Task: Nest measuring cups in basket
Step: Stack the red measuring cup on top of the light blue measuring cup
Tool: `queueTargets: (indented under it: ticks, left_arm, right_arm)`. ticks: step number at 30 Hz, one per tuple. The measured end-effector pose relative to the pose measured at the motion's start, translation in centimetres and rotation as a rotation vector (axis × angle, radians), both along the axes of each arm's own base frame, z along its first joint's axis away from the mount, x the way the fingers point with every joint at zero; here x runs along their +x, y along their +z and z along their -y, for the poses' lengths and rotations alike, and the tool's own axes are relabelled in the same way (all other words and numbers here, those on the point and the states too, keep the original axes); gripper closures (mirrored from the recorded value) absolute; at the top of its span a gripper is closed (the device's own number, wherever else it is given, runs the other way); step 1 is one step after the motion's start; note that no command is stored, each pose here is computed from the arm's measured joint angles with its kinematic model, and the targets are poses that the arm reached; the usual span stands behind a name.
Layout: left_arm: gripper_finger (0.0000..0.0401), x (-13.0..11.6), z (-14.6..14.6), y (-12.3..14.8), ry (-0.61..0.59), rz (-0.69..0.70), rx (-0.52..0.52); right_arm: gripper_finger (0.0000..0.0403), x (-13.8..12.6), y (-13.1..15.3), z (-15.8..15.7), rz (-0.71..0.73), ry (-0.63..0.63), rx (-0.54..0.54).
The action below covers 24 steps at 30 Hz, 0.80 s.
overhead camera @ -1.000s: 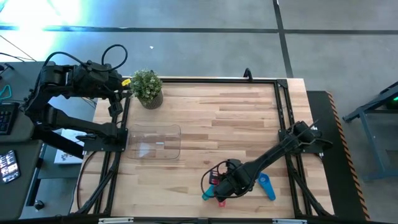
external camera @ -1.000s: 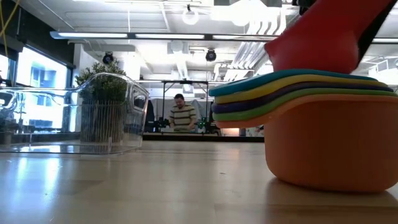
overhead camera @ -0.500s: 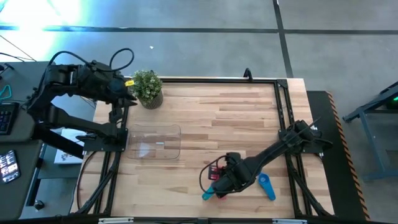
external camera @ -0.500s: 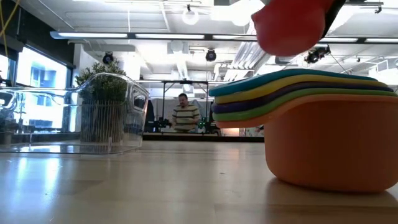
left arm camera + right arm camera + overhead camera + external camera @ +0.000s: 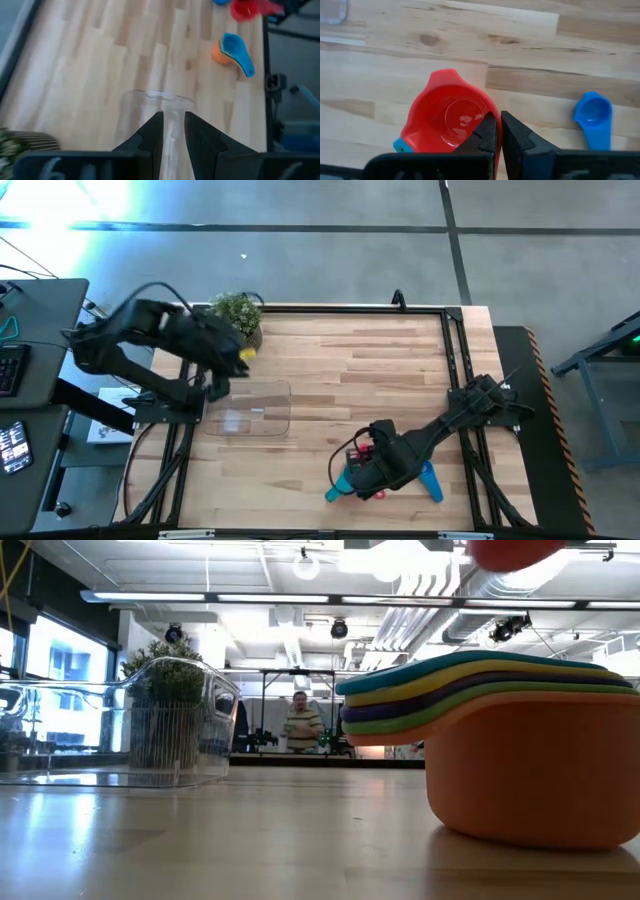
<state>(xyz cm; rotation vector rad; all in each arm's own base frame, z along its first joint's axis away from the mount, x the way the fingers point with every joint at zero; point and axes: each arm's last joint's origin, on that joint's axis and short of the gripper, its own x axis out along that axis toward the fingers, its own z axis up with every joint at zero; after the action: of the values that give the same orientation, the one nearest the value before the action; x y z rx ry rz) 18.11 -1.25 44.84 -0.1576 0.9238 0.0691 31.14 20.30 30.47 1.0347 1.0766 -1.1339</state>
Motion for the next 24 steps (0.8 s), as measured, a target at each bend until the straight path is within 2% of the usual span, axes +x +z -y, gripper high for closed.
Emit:
queueTargets:
  ticks: [3,8,16,24]
  left_arm:
    - [0.0334,1.6,1.6,-0.9,-0.042,-0.048,-0.001]
    - [0.0334,4.1,4.2,-2.5,-0.059,-0.112,0.055]
    - [0.0334,7.4,8.5,-5.3,-0.082,-0.168,0.100]
    - [0.0334,10.5,11.5,-9.1,-0.080,-0.275,0.134]
  right_arm:
    - [0.0402,-0.6,0.7,-0.4,0.027,0.022,-0.007]
    - [0.0402,-1.4,1.6,-0.6,0.084,0.032,-0.039]
    - [0.0402,-2.3,3.1,-0.4,0.203,0.047,-0.135]
    - [0.0402,-2.6,4.4,0.6,0.225,0.122,-0.159]
